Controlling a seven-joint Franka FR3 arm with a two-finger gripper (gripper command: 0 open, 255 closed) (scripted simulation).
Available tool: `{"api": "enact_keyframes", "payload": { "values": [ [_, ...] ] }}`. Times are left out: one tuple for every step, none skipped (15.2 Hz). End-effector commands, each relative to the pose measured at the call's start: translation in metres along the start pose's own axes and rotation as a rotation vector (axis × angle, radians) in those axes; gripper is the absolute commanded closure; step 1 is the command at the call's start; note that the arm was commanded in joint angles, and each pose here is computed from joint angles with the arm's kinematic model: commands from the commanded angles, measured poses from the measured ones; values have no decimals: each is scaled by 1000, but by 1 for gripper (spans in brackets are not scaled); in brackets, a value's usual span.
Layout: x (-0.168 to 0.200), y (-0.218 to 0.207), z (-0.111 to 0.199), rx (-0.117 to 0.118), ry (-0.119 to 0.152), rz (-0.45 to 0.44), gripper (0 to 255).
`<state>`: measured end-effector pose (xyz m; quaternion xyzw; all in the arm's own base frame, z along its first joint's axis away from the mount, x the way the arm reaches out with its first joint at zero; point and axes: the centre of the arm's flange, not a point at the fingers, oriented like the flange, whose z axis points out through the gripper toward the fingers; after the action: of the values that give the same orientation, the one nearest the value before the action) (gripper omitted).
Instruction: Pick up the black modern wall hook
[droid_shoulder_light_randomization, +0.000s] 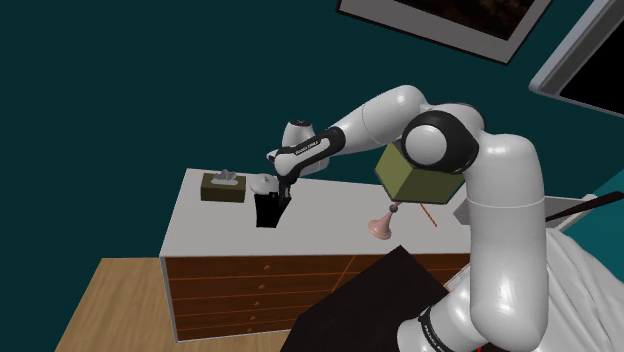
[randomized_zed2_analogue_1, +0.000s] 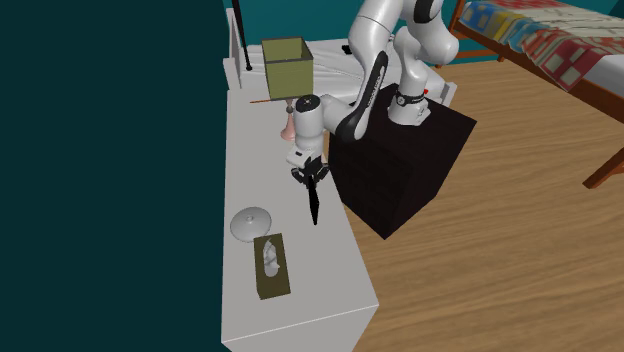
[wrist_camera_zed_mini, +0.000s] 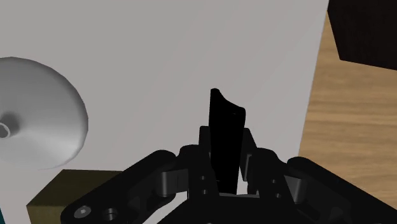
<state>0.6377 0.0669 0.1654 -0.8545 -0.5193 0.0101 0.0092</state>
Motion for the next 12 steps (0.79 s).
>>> {"api": "enact_keyframes", "payload": {
  "values": [
    [0,0,1,1,-1,0,255],
    [0,0,1,1,-1,0,255],
    [-1,-1,0,0,-1,0,255],
    [-1,-1,-6,0,-1,0,255],
    [-1,-1,-11,0,-1,0,255],
    [-1,-1,-16,0,-1,0,255],
    [-1,-1,-21,0,-1,0,255],
    [-1,-1,-27,0,-1,0,255],
    [-1,-2,-32,0,-1,0,255],
    [-1,-2,-37,0,-1,0,255],
    [-1,-2,-42,0,-1,0,255],
    [-1,-2,-48,0,-1,0,255]
  ]
}}
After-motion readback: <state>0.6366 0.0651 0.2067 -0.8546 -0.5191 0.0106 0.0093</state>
